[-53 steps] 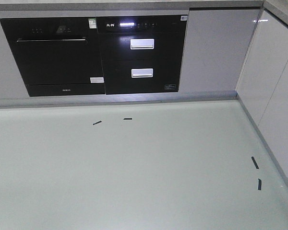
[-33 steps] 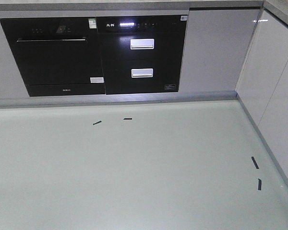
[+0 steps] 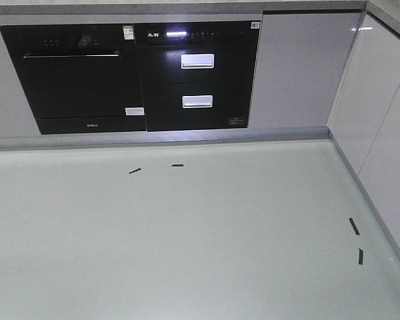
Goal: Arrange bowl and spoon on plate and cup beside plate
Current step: 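Drive the base toward the counter with both grippers held closed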
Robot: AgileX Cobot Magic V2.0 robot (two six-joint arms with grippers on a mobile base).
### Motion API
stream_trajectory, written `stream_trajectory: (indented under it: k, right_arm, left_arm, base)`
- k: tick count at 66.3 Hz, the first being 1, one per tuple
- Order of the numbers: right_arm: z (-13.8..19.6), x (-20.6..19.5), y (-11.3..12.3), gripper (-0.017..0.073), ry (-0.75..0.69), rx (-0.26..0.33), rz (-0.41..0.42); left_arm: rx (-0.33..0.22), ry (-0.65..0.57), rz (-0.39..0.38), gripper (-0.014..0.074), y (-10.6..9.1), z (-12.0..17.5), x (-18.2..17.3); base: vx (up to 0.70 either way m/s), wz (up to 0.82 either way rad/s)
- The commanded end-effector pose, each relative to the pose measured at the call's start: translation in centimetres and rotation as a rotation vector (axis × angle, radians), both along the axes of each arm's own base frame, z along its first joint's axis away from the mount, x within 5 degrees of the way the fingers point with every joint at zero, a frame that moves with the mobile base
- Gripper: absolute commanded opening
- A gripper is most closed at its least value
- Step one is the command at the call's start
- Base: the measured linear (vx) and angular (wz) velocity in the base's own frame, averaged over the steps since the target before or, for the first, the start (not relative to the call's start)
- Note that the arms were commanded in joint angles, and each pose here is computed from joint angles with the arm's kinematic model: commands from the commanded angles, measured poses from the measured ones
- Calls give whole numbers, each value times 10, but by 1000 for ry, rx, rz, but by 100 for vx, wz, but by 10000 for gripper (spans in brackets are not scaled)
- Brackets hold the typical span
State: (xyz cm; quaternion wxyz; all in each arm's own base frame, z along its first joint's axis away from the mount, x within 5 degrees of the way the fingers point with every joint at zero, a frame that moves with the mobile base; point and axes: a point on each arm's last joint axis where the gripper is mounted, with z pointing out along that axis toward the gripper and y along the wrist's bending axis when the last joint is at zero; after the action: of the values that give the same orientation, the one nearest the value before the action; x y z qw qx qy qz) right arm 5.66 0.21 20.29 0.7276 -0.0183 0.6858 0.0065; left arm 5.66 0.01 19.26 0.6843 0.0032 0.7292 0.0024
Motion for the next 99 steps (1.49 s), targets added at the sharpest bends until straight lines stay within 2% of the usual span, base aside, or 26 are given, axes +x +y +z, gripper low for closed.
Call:
stream_trajectory:
  k: [1,99]
  right_arm:
    - [5,-1,-1,-3,-76,-8,-15]
    - [5,-1,-1,-3,-76,-8,-15]
  left_arm:
    - [-18,-58,-3,-6,0,-2,0]
    - [-18,-58,-3,-6,0,-2,0]
  base:
    - [0,0]
    - [6,1]
